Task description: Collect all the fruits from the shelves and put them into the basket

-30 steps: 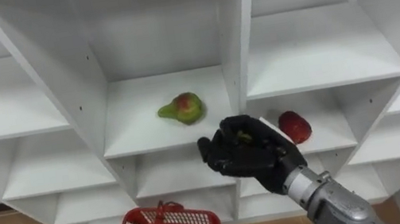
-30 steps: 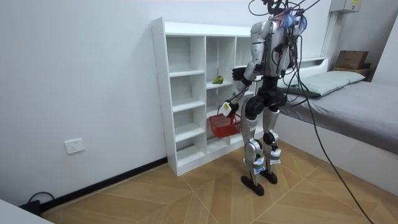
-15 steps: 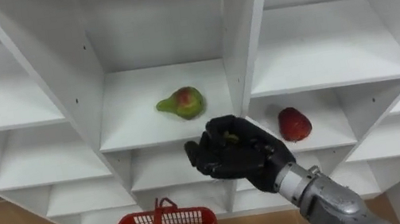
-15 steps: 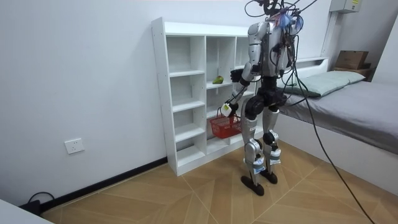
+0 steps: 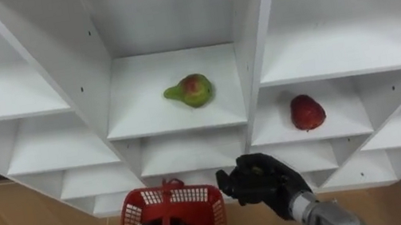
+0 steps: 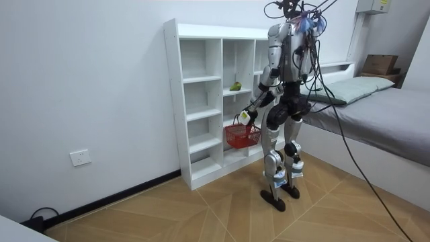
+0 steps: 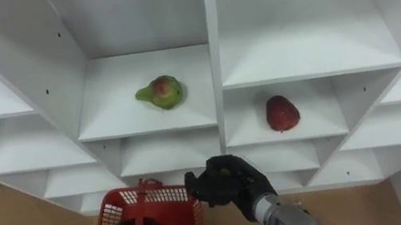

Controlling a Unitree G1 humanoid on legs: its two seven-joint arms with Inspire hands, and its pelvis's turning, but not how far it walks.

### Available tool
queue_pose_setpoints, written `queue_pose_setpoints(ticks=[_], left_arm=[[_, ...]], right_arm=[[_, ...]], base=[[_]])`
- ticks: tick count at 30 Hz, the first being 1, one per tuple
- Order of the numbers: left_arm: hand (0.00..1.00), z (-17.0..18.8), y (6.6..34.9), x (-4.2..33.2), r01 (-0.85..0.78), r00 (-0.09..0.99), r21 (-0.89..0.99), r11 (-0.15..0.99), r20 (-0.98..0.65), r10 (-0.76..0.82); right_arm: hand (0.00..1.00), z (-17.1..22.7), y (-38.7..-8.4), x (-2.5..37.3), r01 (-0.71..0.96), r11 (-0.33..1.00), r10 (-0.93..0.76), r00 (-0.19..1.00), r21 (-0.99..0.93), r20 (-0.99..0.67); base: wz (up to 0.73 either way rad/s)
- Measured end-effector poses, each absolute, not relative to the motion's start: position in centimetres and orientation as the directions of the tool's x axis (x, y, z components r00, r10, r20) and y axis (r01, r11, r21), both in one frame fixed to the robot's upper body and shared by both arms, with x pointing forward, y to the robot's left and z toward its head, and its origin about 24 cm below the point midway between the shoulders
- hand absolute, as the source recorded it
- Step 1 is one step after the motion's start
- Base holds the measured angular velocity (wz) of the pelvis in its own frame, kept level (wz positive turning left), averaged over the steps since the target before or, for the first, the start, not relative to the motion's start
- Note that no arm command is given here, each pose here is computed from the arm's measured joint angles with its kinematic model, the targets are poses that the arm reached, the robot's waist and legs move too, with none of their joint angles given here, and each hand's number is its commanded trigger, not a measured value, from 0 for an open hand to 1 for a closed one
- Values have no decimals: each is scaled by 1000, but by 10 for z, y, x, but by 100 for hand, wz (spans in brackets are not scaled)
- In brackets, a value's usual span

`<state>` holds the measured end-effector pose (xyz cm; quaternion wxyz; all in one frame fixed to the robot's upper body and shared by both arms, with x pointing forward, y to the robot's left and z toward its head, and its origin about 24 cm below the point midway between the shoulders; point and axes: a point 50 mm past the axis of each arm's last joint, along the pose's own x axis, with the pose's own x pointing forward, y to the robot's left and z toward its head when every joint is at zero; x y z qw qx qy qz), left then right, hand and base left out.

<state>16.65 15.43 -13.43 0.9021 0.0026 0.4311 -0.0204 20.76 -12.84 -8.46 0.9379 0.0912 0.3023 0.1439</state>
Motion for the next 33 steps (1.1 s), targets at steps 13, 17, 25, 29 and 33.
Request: queue_pose_setpoints(ticks=[13,17,25,29,33], left_arm=[[100,-128,144,181,84,651,-56,995,-753,-97],[100,-124,132,191,112,661,-80,990,-738,-135],[100,-120,127,199,145,673,-98,985,-720,-170],[100,-118,122,200,187,673,-102,977,-711,-203],[100,-118,116,199,230,663,-99,968,-713,-230]], right_arm=[[100,-91,-134,232,-99,985,166,780,142,-603],[100,-87,-132,245,-98,987,154,784,125,-602],[100,-85,-125,251,-100,985,166,781,141,-602],[100,-86,-120,250,-107,982,181,776,156,-605],[100,-91,-118,244,-141,978,205,752,151,-627]], base=[[1],[9],[1],[0],[0]])
